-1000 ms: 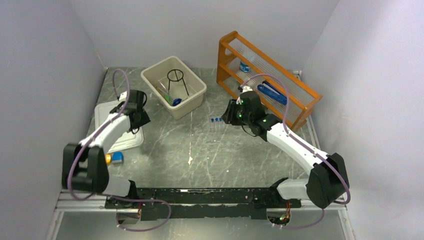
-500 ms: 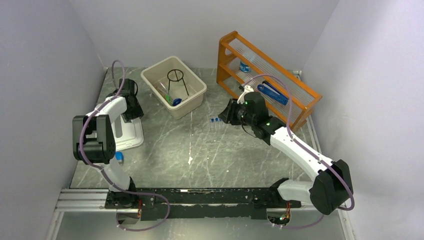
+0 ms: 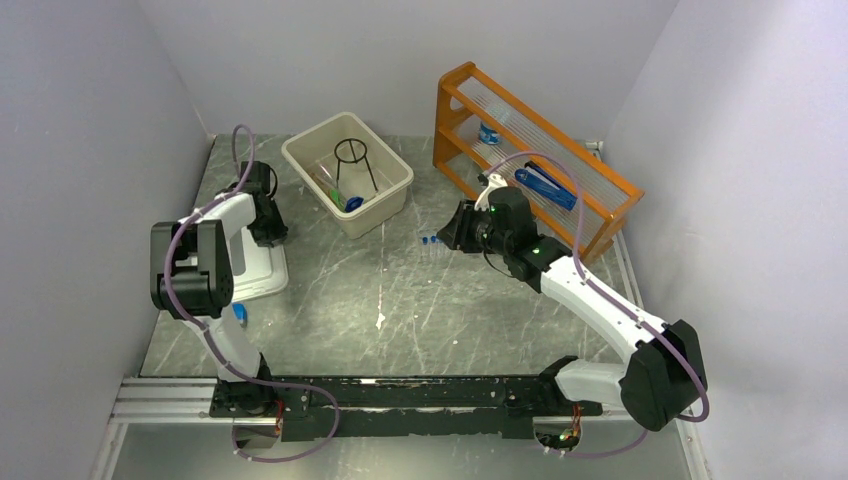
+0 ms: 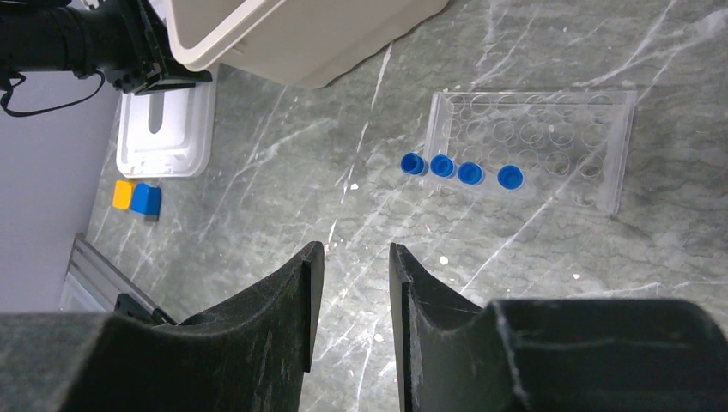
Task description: Organize the chemistry lab equipment
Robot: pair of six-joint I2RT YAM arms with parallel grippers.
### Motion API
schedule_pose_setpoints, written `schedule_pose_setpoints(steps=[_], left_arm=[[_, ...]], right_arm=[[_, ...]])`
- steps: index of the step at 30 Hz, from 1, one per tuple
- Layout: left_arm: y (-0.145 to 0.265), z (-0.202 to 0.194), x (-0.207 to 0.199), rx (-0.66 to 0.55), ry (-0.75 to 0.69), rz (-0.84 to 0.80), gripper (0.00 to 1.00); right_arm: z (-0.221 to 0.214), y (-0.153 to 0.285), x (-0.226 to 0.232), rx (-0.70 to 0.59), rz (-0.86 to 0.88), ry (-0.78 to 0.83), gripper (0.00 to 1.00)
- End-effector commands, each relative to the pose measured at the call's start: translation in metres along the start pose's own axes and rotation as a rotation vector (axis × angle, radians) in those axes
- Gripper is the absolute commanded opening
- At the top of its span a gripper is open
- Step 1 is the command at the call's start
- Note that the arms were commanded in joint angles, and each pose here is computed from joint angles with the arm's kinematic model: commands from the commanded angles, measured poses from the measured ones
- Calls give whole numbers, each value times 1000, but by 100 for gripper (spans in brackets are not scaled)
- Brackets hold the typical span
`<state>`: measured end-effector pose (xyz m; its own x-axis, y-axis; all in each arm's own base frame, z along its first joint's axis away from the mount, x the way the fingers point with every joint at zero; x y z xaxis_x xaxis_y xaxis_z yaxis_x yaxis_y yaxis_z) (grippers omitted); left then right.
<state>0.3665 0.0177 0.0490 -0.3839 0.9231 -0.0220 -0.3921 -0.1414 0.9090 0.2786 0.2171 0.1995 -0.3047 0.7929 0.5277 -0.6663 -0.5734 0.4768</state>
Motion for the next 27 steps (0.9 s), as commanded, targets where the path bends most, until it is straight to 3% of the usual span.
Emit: schedule_pose_setpoints(steps=[1,3,7,9,22,27], left_arm=[[-17,-16,0,71,-1,3,34],[-21,-19,0,89,2,8,31],[-17,-17,-3,76,10,-19,11],[-5,-10,-8,41,18,-58,5],[71,-6,-28,-90,36,-298,5],[89,-13,-36,-107,56,-382,5]], right_arm=[[4,2,3,-21,25,-6,37],[3,2,3,-19,27,-6,37],[2,1,4,-4,28,-8,37],[1,0,5,8,32,-14,37],[-3,-7,26,49,95,-45,39],[-18,-18,57,107,181,-24,43]])
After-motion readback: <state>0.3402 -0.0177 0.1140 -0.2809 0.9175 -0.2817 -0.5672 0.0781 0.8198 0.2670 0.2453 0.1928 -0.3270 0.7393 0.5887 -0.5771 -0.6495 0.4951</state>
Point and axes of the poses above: each gripper's point midway between its finger pads, its own y axis back along the fingers, its own x axis along the line the jaws close on, z = x × y, the point moved 3 cm from there along y, back along the fingers, and after that the axes turned 2 degrees about -y, right-handed, at the moved point
